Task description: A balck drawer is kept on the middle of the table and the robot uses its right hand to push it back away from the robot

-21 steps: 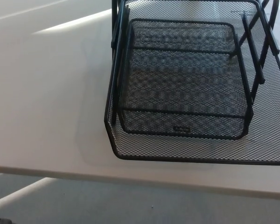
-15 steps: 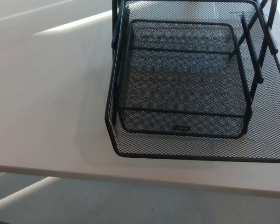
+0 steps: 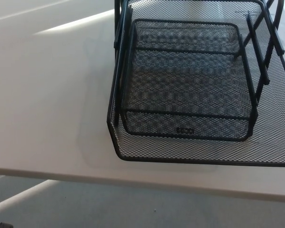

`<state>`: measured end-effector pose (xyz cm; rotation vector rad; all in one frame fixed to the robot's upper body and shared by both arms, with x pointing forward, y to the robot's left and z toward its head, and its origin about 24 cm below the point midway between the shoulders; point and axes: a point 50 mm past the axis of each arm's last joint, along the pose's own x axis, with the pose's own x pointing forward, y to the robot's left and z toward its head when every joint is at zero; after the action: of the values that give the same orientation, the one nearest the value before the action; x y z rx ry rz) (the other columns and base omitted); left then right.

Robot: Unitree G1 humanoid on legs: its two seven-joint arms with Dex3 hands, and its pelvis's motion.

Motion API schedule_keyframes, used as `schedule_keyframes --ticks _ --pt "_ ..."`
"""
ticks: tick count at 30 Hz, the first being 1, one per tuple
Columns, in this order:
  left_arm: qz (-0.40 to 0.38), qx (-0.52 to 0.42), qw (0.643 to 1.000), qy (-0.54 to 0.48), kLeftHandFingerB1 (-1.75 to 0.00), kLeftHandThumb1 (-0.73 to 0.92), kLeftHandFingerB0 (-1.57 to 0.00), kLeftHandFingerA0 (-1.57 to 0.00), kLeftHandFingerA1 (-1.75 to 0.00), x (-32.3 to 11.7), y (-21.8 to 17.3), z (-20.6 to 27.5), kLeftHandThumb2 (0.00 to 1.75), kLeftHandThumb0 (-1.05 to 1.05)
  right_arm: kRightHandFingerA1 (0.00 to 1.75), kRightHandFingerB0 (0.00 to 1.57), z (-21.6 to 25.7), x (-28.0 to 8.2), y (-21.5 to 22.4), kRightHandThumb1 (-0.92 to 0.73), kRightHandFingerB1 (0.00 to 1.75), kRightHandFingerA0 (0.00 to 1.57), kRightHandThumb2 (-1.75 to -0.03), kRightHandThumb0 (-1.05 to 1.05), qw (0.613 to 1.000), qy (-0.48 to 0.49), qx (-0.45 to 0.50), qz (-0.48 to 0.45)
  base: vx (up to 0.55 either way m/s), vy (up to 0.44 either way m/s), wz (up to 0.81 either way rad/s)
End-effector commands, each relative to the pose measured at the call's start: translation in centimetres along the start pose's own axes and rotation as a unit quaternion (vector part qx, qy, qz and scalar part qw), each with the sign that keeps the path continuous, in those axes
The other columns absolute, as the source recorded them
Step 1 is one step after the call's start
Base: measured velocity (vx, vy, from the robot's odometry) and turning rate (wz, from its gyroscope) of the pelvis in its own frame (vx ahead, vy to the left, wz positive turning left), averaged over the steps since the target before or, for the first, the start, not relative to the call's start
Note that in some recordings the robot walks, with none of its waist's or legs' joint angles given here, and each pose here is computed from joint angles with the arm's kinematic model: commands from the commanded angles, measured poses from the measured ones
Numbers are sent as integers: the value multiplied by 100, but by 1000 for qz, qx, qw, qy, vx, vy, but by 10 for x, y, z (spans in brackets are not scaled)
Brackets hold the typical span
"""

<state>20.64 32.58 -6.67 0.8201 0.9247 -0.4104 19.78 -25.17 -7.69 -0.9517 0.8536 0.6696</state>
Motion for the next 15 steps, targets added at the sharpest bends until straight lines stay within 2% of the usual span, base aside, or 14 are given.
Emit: schedule_keyframes --ticks 1,5,6,7,8,15 --pt "-11 23 1000 -1 -33 73 -34 -53 -40 -3 6 -1 62 -55 40 37 45 -120 6 -83 33 48 -65 -52 969 -184 -144 82 0 0 0" --pt "-11 14 1000 -4 -34 73 -35 -53 -41 -3 6 -1 62 -54 40 39 69 -149 7 -81 35 52 -64 -53 944 -253 -172 121 0 0 0" --pt "-10 16 1000 -5 -46 61 -29 -48 -54 -4 6 -2 89 -60 41 37 76 -157 6 -77 35 50 -64 -50 937 -268 -185 127 0 0 0" --pt "-10 18 1000 -5 -46 61 -29 -48 -54 -4 6 -2 89 -60 41 37 79 -160 6 -77 35 50 -64 -50 934 -273 -192 129 0 0 0" --pt "-9 19 1000 -5 -34 73 -34 -52 -41 -4 7 -2 62 -55 42 37 83 -166 7 -78 36 51 -64 -48 930 -280 -199 132 0 0 0" --pt "-7 22 1000 -2 -33 73 -34 -53 -40 -5 9 -3 62 -55 44 38 102 -188 8 -77 36 53 -64 -50 906 -303 -253 150 0 0 0"
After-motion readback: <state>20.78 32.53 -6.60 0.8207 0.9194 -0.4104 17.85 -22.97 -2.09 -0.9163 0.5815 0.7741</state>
